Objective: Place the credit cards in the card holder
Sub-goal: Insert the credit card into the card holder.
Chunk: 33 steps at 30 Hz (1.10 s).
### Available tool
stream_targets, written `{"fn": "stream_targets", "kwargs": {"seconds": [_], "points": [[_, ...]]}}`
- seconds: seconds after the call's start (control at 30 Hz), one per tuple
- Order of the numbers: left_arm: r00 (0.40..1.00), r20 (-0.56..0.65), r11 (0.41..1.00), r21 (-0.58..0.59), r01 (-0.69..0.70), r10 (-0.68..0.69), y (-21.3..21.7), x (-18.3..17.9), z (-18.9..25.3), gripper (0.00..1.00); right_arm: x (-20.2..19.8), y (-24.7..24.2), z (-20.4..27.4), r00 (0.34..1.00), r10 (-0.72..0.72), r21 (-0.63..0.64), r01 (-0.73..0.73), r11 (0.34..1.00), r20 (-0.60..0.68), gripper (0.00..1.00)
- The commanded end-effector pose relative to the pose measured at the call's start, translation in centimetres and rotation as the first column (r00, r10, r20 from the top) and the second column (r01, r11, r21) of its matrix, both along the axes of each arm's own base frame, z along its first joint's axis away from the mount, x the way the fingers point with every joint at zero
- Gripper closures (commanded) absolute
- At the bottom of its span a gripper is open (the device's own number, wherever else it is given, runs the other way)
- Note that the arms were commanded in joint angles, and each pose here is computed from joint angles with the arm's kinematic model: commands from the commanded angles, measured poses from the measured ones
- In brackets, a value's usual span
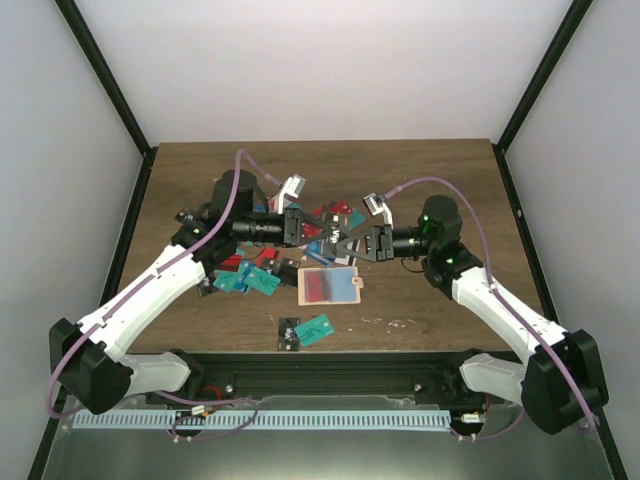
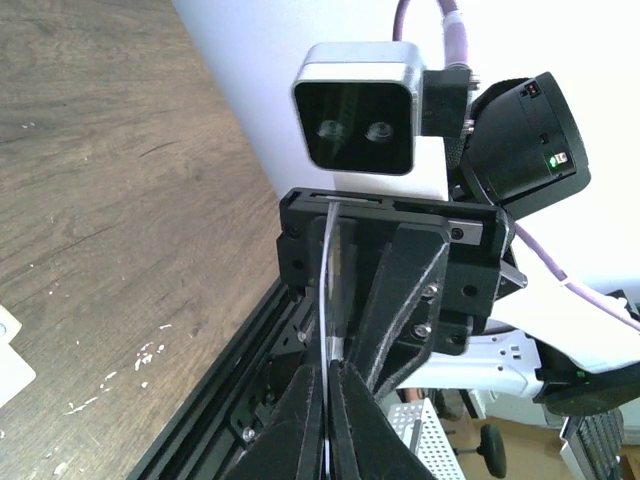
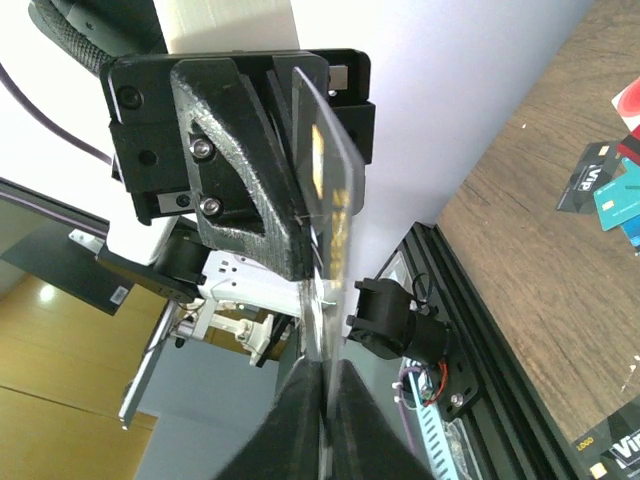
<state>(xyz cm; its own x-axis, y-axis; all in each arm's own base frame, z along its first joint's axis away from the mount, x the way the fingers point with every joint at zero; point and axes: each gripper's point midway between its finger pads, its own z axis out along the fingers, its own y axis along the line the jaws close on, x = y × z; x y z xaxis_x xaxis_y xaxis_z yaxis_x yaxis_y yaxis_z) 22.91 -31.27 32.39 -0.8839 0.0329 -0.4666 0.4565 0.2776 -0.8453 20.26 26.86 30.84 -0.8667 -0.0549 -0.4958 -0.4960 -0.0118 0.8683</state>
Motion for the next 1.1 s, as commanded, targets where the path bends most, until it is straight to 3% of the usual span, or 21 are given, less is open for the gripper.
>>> {"fn": "stream_targets", "kwargs": {"seconds": [0.0,0.03,0.1,0.27,0.37,0.5,0.63,0.9,1.07], "points": [[1.0,0.006,1.0,0.012,-0.022,0.022,0.5,-0.1,0.0,0.96,1.0,0.0,-0.6,0.999,-0.035,-0.025,0.035,0.999,-0.006,0.74],[0.999,0.002,0.998,0.038,-0.045,0.045,0.8,0.3,-0.5,0.96,1.3,0.0,-1.0,0.999,-0.05,-0.044,0.05,0.998,-0.011,0.63],[0.996,-0.006,0.991,0.103,-0.089,0.091,1.5,1.1,-1.8,0.96,1.9,-0.1,-2.2,0.996,-0.084,-0.092,0.081,0.992,-0.023,0.54],[0.983,-0.021,0.95,0.259,-0.173,0.185,3.8,2.2,-5.6,0.96,3.0,-0.5,-6.1,0.983,-0.172,-0.228,0.155,0.961,-0.059,0.53],[0.966,-0.031,0.897,0.381,-0.225,0.256,6.0,2.8,-8.2,0.96,3.4,-0.6,-8.4,0.974,-0.215,-0.308,0.184,0.933,-0.072,0.53],[0.933,-0.022,0.79,0.539,-0.292,0.359,9.4,3.9,-11.7,0.96,3.4,0.3,-11.6,0.966,-0.248,-0.43,0.193,0.882,-0.075,0.6],[0.913,-0.023,0.728,0.612,-0.31,0.408,11.7,4.2,-13.6,0.96,3.1,1.4,-14.6,0.962,-0.261,-0.532,0.179,0.828,-0.082,0.64],[0.911,-0.054,0.693,0.668,-0.272,0.41,13.2,3.4,-16.3,0.96,3.1,3.3,-19.4,0.967,-0.246,-0.676,0.136,0.724,-0.07,0.71],[0.909,-0.073,0.676,0.693,-0.25,0.411,13.8,2.8,-17.7,0.96,3.8,3.4,-21.9,0.963,-0.266,-0.758,0.147,0.636,-0.037,0.82]]}}
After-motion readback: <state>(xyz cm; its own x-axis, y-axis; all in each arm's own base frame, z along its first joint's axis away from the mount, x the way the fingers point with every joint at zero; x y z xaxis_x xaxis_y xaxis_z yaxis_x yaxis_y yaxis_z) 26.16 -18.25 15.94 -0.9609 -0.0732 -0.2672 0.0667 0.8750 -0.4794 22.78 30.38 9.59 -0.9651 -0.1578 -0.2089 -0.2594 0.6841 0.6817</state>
